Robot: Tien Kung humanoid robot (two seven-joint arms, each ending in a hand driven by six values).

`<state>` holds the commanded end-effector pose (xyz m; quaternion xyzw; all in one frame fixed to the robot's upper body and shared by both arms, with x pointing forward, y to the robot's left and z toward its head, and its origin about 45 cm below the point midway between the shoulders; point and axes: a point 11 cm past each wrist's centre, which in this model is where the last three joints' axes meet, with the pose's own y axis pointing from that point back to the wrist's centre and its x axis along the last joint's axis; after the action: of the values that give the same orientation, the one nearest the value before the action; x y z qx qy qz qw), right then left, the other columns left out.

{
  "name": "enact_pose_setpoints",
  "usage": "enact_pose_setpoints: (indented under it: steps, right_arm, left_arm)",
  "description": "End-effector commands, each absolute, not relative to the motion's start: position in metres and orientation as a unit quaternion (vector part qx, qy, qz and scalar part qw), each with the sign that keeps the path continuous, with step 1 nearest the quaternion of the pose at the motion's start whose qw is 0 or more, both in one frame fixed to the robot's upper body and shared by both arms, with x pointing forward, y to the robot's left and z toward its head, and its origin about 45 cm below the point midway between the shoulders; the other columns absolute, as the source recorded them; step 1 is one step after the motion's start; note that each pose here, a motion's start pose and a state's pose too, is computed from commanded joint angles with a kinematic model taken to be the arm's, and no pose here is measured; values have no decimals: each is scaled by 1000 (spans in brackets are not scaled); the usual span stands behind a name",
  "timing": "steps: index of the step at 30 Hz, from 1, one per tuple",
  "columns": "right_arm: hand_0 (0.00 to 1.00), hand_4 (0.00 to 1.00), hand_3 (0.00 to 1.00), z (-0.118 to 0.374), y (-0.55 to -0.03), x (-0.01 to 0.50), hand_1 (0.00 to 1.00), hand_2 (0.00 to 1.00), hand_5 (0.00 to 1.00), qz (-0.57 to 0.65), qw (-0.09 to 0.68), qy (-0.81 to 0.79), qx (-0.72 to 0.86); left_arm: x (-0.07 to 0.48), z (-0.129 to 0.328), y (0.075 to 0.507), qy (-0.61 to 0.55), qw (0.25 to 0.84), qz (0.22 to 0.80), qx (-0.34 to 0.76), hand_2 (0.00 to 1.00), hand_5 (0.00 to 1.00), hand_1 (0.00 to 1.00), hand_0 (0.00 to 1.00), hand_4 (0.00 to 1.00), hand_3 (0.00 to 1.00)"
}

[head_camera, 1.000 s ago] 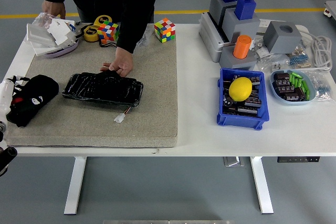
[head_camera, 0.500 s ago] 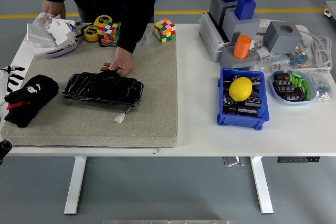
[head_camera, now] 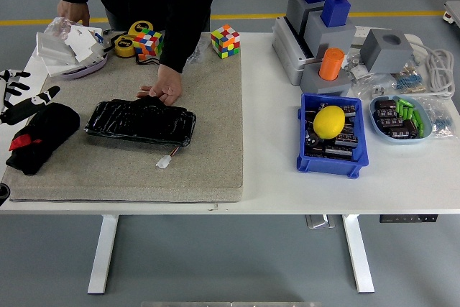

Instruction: Pick the rag up,wipe the panel,place it on the desk

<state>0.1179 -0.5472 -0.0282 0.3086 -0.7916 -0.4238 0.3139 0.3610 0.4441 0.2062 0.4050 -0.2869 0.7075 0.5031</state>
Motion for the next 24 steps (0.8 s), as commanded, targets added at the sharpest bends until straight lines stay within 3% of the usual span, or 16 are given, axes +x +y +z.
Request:
enact_pose_setpoints:
  steps: [13,24]
  right_arm:
    - [720,998,612,-30,-546,117,616,673,604,-425,318,-791,305]
    - [720,998,612,-33,-540,118,616,673,603,-425,322,-787,309]
  left_arm:
    - [349,255,436,-293,501,741,338,654,801,606,384,998,763]
    - [348,262,426,-290,513,743,317,644,804,606,387,998,762]
